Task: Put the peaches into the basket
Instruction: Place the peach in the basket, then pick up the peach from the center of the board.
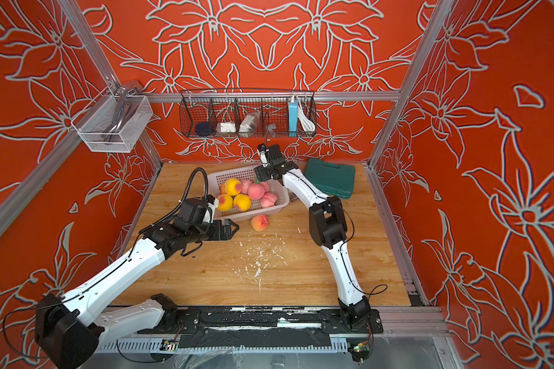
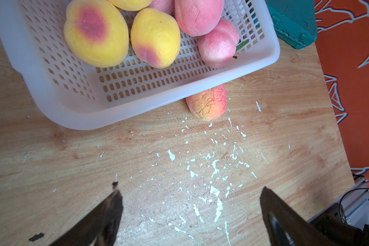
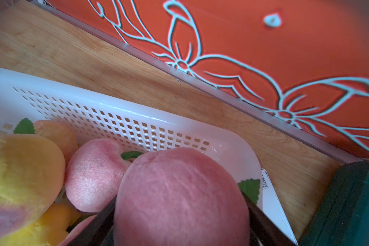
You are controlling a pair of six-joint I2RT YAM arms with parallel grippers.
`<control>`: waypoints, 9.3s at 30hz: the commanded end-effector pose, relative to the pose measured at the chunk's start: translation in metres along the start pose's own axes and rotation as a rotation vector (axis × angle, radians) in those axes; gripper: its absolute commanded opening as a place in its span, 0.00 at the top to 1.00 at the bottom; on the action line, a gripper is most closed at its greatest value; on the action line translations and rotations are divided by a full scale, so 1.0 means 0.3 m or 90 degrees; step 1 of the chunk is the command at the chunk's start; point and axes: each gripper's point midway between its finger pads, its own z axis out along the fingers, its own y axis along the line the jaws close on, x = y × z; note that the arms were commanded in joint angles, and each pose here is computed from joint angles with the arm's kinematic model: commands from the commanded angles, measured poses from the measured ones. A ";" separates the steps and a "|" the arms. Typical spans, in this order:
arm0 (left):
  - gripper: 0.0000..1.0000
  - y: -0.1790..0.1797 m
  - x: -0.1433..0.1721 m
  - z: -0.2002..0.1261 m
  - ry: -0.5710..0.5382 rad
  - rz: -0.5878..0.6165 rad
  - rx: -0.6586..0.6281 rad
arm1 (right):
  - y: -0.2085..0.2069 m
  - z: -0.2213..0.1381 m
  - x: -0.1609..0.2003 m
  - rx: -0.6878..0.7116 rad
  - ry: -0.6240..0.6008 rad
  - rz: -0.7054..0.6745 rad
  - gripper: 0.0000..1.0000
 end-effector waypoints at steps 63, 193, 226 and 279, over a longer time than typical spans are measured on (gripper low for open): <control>0.04 -0.015 -0.009 0.000 -0.015 -0.002 0.021 | -0.053 0.068 0.063 0.001 0.040 0.037 0.17; 0.17 -0.130 0.012 0.605 -0.055 -0.085 -0.021 | 0.086 -0.795 0.602 -0.070 -0.049 0.098 0.04; 0.65 -0.118 0.051 0.560 -0.022 -0.072 -0.030 | 0.058 -0.819 0.598 -0.042 -0.057 0.094 0.01; 0.63 -0.203 -0.355 -0.148 -0.117 0.061 0.036 | 0.068 -0.927 0.480 -0.062 -0.076 0.092 0.01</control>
